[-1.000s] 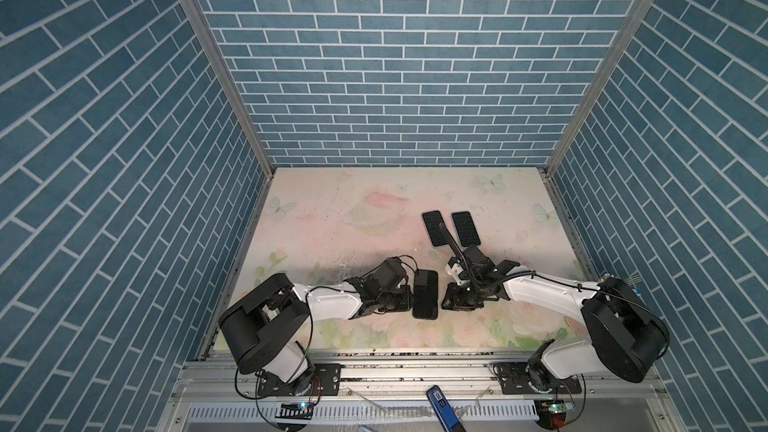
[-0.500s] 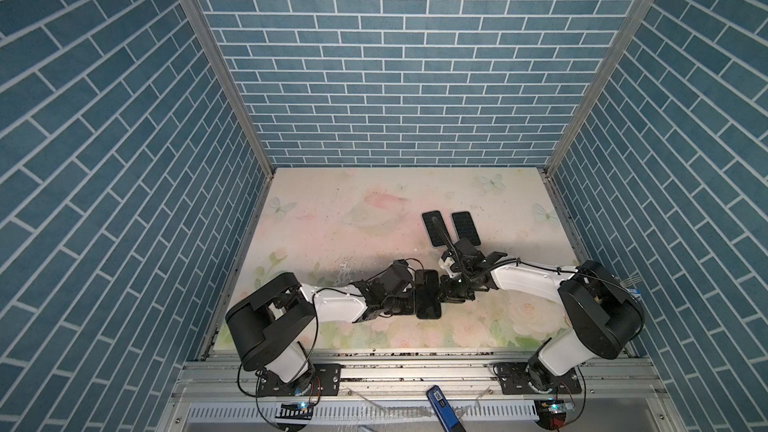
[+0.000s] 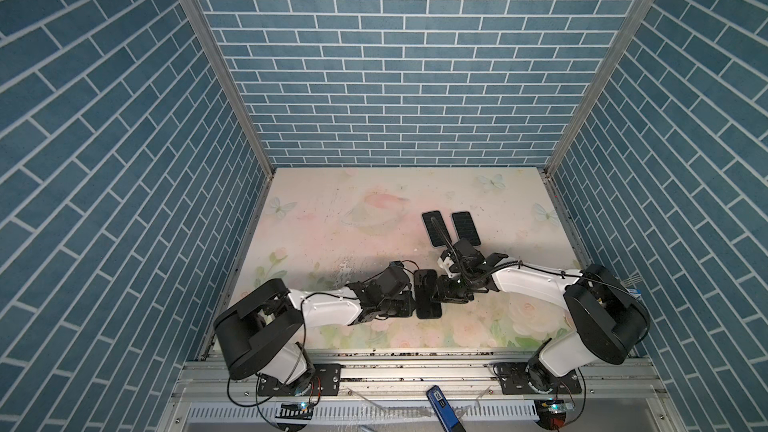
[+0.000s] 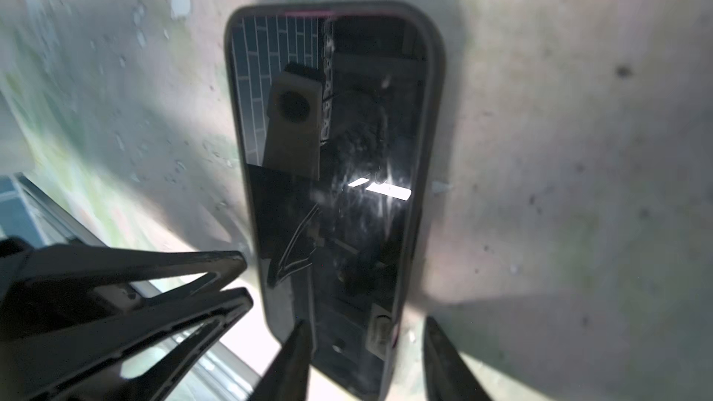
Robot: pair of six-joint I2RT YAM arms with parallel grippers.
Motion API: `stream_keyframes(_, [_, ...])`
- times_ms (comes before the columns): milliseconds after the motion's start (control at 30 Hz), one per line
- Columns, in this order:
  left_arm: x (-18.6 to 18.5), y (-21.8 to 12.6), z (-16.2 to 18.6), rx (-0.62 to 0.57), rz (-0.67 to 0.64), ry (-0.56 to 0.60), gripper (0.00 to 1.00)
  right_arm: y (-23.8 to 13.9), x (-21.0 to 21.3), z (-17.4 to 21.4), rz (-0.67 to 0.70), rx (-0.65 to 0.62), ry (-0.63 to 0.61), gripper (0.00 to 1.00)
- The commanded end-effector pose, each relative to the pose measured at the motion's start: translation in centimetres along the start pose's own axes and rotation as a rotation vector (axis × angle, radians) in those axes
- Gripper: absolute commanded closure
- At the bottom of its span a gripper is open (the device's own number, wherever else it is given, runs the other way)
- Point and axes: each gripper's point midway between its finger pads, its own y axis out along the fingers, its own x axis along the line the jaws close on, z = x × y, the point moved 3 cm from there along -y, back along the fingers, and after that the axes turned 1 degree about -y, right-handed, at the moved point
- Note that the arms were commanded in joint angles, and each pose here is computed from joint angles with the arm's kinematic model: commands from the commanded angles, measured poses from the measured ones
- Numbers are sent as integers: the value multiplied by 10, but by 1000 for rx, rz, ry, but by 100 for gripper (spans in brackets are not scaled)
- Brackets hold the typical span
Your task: Put the phone into the phone case
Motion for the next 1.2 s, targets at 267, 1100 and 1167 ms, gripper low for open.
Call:
stream_keyframes(267, [31, -207, -39, -450, -306, 166, 1, -20, 20, 17, 250, -41, -72, 33])
stream_keyframes(1100, [41, -274, -10, -565, -127, 232, 0, 21, 32, 24, 616, -1, -50, 2])
stream_keyframes(1167, [37, -267, -10, -537, -116, 245, 1, 24, 30, 28, 608, 8, -42, 2])
